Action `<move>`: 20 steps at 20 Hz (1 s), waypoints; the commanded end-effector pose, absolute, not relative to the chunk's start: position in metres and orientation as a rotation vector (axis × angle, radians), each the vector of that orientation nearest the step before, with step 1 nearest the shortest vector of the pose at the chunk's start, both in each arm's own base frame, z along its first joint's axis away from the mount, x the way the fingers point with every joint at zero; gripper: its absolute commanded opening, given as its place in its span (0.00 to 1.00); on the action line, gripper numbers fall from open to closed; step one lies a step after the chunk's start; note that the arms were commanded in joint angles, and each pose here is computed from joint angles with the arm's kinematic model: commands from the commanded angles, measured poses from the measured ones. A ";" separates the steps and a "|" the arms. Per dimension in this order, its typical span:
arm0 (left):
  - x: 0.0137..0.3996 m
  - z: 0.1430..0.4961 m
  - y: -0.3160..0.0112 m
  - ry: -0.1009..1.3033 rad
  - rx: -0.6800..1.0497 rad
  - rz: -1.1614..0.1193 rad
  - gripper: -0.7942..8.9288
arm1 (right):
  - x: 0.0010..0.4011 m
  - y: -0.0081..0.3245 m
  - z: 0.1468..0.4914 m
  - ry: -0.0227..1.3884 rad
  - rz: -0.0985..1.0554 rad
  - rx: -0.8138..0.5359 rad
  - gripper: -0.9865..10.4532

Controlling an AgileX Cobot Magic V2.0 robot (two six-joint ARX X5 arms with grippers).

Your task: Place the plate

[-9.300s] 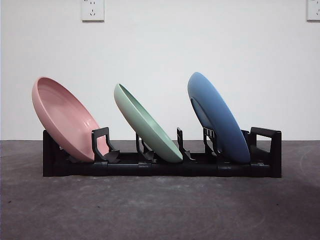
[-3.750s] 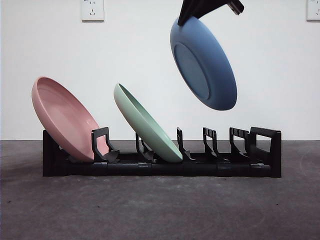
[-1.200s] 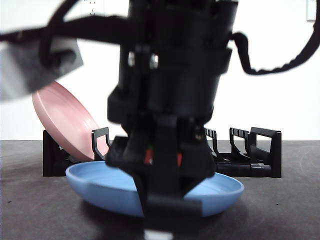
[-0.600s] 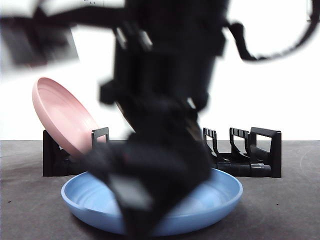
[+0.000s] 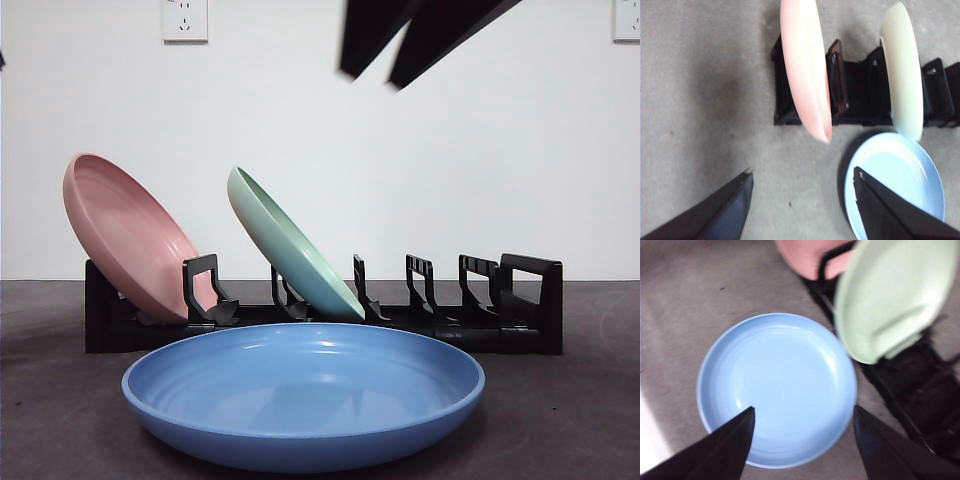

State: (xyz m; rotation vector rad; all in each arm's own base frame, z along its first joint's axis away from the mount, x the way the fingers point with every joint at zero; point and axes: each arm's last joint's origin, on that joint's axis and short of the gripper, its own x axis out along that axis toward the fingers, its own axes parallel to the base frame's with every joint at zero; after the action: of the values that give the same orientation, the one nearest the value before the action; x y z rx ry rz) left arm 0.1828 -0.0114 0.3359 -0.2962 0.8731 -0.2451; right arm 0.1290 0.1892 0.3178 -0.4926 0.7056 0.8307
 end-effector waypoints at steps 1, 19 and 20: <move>0.205 0.346 -0.014 0.866 -0.268 -0.210 0.40 | 0.130 0.180 0.328 0.689 0.804 -0.440 0.36; 0.324 0.320 -0.067 0.939 -0.064 -0.099 0.40 | 0.130 0.163 0.337 0.675 0.755 -0.389 0.36; 0.325 0.319 -0.067 0.943 -0.064 -0.099 0.40 | 0.130 0.163 0.337 0.676 0.754 -0.386 0.36</move>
State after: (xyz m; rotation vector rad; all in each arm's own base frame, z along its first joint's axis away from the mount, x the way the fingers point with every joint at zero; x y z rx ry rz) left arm 0.3202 -0.0652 0.3146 -0.0645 0.9637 -0.0992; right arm 0.1302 0.1603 0.3337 -0.4032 0.6793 0.7495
